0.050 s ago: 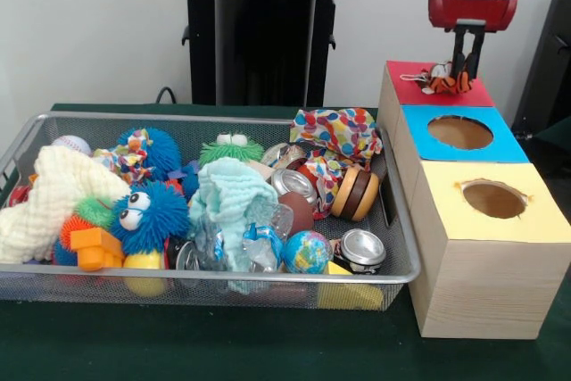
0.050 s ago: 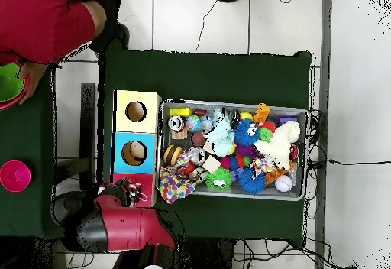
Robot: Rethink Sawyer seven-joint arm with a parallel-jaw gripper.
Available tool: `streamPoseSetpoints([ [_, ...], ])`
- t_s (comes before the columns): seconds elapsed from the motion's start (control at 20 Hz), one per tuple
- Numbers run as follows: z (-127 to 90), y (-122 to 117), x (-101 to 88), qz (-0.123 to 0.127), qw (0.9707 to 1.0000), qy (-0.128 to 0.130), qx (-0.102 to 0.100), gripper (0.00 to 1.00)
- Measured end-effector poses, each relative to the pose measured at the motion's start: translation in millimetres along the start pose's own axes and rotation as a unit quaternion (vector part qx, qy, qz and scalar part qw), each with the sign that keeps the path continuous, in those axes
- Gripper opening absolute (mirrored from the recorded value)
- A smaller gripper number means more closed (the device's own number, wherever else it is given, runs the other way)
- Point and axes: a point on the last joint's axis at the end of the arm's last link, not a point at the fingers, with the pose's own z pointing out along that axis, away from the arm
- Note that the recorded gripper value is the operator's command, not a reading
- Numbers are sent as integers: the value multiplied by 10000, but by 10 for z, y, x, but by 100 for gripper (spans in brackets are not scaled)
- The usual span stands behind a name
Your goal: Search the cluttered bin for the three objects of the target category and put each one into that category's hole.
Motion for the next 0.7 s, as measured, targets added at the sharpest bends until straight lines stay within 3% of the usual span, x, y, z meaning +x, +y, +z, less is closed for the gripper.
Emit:
streamPoseSetpoints([
  [0.7, -32, 24, 26, 140, 9999, -30, 68, 0],
])
